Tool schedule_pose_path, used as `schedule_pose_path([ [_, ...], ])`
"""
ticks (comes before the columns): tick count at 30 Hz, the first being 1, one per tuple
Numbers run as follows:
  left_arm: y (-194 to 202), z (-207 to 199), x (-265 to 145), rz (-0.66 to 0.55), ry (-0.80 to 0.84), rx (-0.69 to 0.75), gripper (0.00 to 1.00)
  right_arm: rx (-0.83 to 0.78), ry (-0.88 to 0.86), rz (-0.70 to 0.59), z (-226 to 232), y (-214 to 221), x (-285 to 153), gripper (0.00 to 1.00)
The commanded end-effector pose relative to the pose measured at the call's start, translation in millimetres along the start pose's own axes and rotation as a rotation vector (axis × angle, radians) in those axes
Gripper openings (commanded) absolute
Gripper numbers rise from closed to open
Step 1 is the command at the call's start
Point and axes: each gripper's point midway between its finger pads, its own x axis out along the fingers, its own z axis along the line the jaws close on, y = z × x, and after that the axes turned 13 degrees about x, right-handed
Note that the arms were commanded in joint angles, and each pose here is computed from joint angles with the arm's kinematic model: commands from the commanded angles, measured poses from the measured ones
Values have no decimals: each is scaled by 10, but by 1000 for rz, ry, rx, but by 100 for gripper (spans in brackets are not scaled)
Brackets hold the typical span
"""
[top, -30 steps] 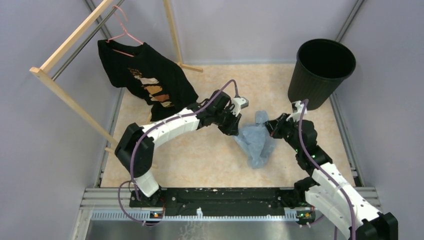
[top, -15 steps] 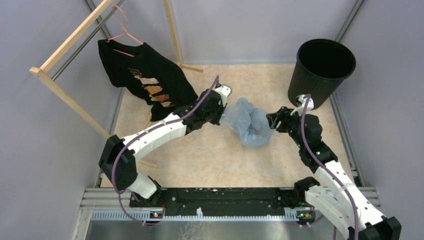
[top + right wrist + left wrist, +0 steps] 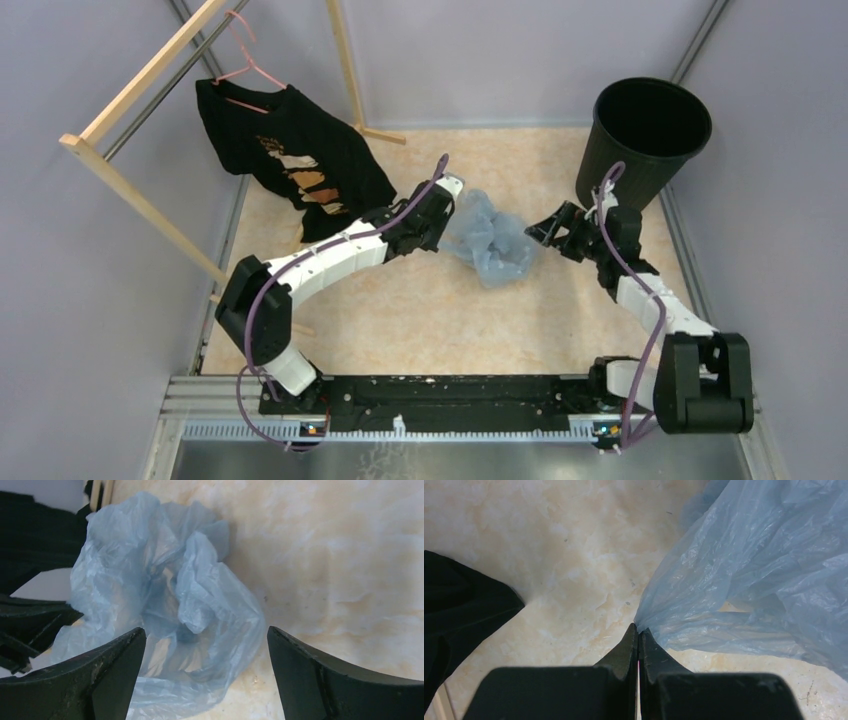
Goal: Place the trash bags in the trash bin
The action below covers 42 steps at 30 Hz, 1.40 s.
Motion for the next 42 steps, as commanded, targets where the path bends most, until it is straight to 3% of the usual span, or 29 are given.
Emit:
schedule_pose_path([
  [1,-312,35,-213,-132,22,-15,0,78,-264,81,364,83,142,91],
  [5,-355,40,-279,-171,29,-16,0,112,-265,126,305,317,354,89],
  [9,-384,38,-318,-192,35,-16,0,140,-294,149,254,489,458,74],
  [15,-417,36,-358,-212,42,-22,0,82,-267,107,188,412,463,38],
  [19,-444,59,-401,-227,35,-38,0,35,-194,37,126,237,341,4],
  [20,-465,54,-419,-238,41,-41,0,12,-164,12,116,176,297,0],
  [22,-519,-13,-479,-272,85,-41,0,-30,-115,-54,108,51,202,0],
  [23,-552,-41,-528,-298,107,-39,0,-42,-105,-79,116,15,152,5],
  [27,-624,-23,-656,-363,117,-51,0,-57,-64,-103,44,4,94,58],
  [29,-632,29,-698,-373,93,-58,0,-45,-53,-69,-17,59,157,71],
  [32,-678,50,-788,-418,94,-57,0,-43,-136,5,78,170,288,80],
  [36,-728,-34,-888,-481,149,-38,0,-24,-182,119,104,396,523,84],
  [42,-822,-122,-1112,-598,219,-12,0,145,-348,206,296,691,591,88],
])
